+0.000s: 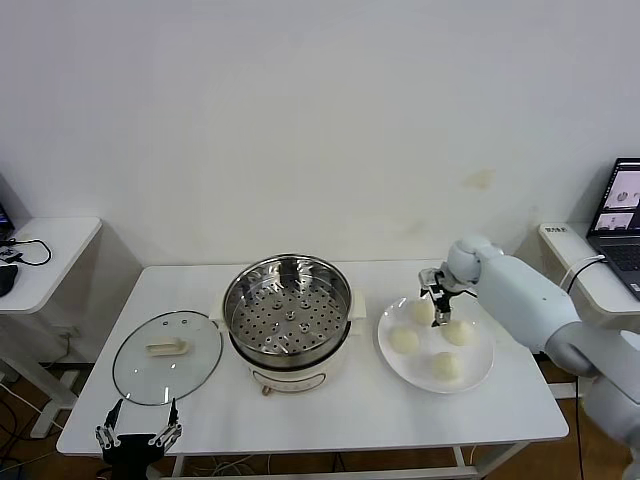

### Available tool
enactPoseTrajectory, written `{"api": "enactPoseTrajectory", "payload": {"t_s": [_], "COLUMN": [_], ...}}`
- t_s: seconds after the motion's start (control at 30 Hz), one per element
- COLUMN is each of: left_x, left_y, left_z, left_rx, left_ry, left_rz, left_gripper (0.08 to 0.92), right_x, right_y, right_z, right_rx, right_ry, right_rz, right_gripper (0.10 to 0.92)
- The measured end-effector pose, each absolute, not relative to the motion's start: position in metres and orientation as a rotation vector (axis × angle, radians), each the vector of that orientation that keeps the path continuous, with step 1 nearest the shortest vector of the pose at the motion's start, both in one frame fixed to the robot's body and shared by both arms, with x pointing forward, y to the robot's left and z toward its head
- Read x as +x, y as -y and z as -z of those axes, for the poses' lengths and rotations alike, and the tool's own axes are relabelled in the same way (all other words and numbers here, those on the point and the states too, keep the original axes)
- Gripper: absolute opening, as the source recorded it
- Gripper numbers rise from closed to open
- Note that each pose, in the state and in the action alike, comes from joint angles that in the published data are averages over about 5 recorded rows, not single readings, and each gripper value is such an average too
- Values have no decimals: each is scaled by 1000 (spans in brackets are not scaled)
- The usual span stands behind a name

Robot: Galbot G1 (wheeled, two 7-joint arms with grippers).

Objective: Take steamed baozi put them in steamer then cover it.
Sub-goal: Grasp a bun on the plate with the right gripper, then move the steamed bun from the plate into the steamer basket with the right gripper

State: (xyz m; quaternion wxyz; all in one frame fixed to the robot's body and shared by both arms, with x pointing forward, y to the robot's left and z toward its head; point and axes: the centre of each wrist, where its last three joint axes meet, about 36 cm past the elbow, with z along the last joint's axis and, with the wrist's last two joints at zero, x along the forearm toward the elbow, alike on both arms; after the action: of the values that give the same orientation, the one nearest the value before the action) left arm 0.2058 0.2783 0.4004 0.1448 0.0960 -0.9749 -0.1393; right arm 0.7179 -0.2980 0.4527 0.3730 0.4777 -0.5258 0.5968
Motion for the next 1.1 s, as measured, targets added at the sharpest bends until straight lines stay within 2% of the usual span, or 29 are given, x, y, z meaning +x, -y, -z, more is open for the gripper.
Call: {"api": "enactPoseTrajectory", "payload": {"t_s": [0.53,0.83,1.1], "left_x": [204,206,209], "left_y": [-280,-279,-276], "left_z": [-401,-403,-407], "left_rx": [284,277,252], "left_ry": [2809,2817,2833], "left_rz": [408,412,413], "left_gripper": [823,823,823], "right_x": [725,726,722], "right_y": [295,301,309], "right_z": [-448,-469,-519], "right_rx": [1181,1179,1195], "right_ry": [1337,1343,1393], "right_rz": [-1537,-1535,-1548], "right_gripper": [614,598,602]}}
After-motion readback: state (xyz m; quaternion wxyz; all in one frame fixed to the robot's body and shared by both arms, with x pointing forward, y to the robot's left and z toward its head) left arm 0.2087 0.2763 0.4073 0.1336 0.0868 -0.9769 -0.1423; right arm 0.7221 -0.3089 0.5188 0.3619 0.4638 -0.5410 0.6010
